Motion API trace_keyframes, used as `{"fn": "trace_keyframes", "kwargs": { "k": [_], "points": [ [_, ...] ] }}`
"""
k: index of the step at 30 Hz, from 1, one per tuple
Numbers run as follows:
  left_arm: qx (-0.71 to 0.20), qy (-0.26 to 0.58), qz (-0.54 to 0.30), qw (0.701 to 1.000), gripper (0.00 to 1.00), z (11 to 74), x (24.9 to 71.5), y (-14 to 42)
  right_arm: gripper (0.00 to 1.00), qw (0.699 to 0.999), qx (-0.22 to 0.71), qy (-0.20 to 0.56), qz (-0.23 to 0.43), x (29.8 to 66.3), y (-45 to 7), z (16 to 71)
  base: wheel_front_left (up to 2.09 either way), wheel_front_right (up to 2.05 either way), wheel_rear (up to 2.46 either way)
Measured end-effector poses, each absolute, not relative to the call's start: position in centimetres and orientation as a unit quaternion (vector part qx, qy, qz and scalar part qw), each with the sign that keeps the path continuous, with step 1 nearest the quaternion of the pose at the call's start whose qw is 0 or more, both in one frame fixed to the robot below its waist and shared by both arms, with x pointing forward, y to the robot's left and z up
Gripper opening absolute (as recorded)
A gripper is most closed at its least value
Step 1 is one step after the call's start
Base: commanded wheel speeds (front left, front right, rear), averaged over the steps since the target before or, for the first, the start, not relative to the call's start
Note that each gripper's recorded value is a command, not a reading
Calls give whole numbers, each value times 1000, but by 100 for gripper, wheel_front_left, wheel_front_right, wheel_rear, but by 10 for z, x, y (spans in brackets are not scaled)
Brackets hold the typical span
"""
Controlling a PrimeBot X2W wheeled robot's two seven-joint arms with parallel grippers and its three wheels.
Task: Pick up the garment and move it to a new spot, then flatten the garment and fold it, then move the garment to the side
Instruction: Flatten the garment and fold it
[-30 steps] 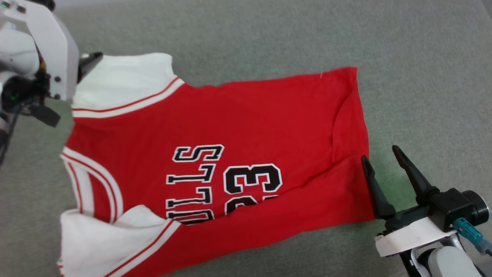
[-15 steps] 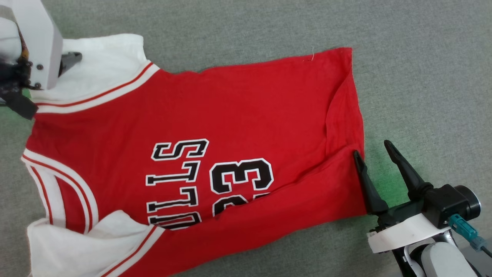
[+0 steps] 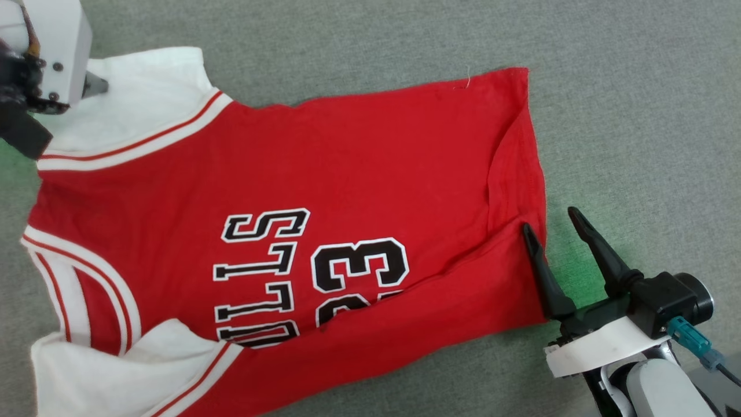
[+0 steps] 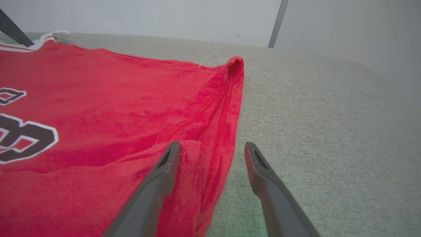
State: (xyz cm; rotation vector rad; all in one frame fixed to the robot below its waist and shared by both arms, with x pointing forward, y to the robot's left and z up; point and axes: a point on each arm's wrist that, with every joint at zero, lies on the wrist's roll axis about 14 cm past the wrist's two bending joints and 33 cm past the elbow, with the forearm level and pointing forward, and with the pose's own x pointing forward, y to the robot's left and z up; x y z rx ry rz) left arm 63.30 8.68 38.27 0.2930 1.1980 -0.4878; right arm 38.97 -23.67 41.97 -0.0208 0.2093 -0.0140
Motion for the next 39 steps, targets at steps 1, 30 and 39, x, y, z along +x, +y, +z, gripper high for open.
{"fn": "trace_keyframes", "kwargs": {
  "k": [1, 30, 39],
  "points": [
    [133, 560, -223, 787, 100, 382, 634, 86, 100, 994, -11, 105, -7, 390, -237, 420, 0, 0, 0],
    [122, 567, -229, 782, 0, 387, 623, 67, 100, 988, -17, 150, 30, 465, -267, 460, 0, 0, 0],
    [116, 563, -237, 783, 0, 385, 624, 65, 100, 954, -26, 294, 53, 507, -267, 431, 0, 0, 0]
  ]
}}
